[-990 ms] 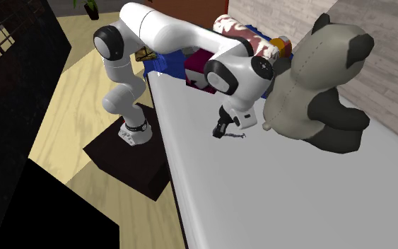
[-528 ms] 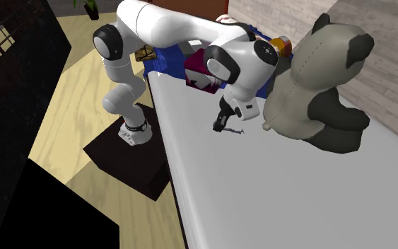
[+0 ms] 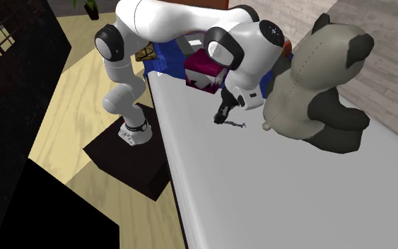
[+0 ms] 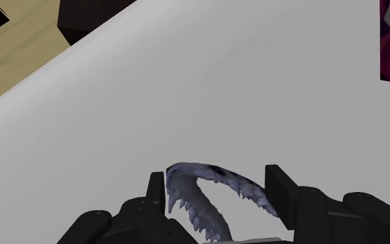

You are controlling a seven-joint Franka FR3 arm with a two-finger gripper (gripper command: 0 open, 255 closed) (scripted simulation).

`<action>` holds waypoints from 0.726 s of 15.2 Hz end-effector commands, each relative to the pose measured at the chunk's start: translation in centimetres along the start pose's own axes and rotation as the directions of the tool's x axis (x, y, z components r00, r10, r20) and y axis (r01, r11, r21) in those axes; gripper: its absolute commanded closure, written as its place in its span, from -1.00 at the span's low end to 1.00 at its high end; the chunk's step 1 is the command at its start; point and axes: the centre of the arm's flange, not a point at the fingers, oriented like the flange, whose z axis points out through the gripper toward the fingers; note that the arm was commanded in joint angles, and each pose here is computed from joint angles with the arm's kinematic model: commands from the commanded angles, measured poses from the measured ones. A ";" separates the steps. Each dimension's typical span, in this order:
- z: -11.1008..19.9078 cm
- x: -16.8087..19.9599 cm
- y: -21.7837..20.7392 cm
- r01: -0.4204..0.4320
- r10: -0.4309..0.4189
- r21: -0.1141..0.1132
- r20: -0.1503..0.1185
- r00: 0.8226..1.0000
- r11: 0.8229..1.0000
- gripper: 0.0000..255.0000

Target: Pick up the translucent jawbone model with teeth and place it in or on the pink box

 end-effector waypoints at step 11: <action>-6.0 -1.9 -0.9 0.000 0.000 0.000 0.000 1.000 1.000 1.00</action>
